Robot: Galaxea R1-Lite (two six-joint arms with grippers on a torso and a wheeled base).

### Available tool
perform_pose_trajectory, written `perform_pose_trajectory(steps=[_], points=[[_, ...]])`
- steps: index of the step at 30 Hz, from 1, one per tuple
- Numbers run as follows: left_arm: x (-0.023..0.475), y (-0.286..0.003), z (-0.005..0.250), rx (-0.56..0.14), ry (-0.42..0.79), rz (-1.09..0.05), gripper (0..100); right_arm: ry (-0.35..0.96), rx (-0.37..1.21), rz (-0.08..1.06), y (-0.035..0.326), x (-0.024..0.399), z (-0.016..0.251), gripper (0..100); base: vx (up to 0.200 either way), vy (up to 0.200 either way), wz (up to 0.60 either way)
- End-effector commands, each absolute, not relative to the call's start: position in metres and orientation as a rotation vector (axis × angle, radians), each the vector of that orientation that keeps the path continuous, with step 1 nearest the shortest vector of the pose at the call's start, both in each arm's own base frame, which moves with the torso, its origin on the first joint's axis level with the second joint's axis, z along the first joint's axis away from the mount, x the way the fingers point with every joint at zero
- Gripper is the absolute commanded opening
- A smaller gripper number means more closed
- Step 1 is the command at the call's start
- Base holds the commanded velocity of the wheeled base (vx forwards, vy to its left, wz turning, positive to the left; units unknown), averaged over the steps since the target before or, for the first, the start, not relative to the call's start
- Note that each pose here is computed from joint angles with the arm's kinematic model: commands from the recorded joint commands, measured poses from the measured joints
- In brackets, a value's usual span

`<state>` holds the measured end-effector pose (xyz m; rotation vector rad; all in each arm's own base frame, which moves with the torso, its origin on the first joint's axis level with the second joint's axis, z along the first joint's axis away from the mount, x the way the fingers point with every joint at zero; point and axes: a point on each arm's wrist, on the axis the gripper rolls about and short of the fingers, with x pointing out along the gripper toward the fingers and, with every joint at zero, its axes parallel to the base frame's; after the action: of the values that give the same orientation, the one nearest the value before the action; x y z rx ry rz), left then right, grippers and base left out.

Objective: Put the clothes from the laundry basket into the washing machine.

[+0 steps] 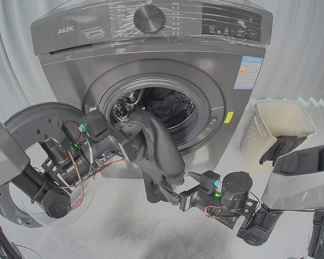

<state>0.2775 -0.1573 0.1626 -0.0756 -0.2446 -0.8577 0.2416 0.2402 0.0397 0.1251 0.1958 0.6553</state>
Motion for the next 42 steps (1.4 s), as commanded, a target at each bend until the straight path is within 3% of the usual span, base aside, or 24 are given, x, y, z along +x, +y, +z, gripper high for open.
perform_pose_trajectory(steps=[1, 16, 22, 42], points=[[0.279, -0.159, 0.163, -0.078, -0.251, -0.852, 0, 0.162, 0.106, 0.657, 0.248, 0.259, 0.033, 100, 0.0, 0.0, 0.0], [0.29, -0.163, 0.166, -0.087, -0.276, -0.803, 0, 0.092, 0.059, 0.679, 0.28, 0.295, 0.009, 100, 0.0, 0.0, 0.0], [0.29, -0.163, 0.166, -0.088, -0.277, -0.801, 0, 0.082, 0.067, 0.629, 0.277, 0.322, -0.007, 100, 0.0, 0.0, 0.0], [0.288, -0.162, 0.168, -0.089, -0.282, -0.793, 0, 0.014, 0.094, 0.632, 0.301, 0.345, -0.014, 100, 0.0, 0.0, 0.0]])
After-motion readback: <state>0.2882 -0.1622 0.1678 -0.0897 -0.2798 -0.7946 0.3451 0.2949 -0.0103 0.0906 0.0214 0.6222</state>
